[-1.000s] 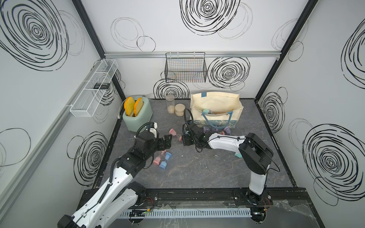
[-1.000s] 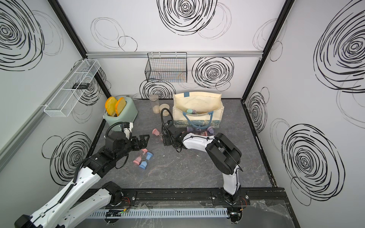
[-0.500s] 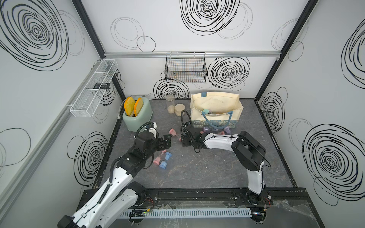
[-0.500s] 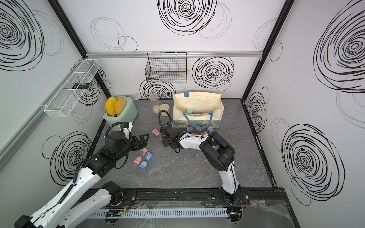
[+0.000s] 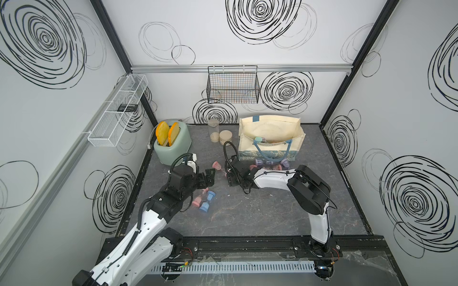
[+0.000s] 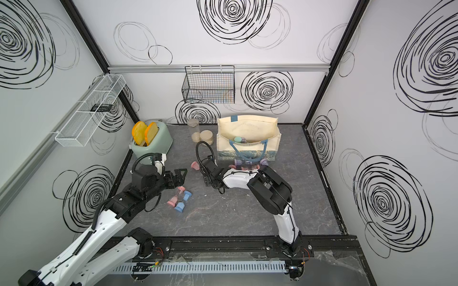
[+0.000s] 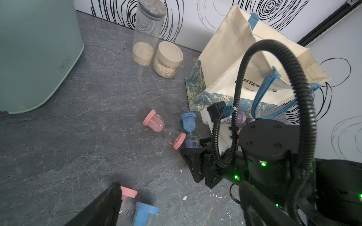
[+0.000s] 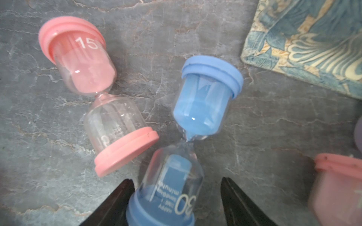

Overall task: Put the hourglass into the canvas bag
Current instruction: Pick up the hourglass from the center of the board.

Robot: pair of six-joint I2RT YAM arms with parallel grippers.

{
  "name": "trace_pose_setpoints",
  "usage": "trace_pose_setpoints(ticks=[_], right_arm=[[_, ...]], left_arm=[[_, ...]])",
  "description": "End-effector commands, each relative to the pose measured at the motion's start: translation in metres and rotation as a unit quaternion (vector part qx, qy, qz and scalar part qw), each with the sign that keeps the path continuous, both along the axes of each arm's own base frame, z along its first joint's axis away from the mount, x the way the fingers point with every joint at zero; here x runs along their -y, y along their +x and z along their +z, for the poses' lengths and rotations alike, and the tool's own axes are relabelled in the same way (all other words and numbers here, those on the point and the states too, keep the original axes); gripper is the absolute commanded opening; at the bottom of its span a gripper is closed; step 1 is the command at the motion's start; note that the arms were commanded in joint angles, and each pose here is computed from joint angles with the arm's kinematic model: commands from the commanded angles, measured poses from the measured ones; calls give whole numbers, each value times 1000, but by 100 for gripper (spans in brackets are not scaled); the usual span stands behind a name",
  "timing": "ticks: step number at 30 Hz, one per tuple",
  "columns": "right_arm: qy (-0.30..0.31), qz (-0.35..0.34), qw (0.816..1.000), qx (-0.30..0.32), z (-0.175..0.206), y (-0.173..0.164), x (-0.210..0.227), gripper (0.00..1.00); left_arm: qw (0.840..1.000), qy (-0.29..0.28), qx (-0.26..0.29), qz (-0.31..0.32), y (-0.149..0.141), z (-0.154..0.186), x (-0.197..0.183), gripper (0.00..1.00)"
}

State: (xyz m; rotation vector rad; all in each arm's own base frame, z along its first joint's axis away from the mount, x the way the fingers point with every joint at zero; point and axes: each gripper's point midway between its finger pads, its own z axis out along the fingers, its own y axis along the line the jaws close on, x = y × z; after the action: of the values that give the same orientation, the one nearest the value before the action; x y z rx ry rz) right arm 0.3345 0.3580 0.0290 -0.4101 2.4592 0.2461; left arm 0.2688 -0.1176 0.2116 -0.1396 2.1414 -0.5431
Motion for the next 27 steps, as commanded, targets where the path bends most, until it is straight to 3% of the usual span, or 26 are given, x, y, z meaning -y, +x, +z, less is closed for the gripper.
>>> trace_pose_setpoints(ticks=[1,13,27], right_arm=[[-13,-6,1000,-7,-10,-2,2,71],[-17,-2,1000,-16,-22,-3,0,62],[15,5,1000,1,10,-3,-4,42]], left_arm=[[1000,-17,15,6,5,9,0,96],[1000,-14,15,5,6,9,1,96],[1000,-15,14,6,6,9,0,96]])
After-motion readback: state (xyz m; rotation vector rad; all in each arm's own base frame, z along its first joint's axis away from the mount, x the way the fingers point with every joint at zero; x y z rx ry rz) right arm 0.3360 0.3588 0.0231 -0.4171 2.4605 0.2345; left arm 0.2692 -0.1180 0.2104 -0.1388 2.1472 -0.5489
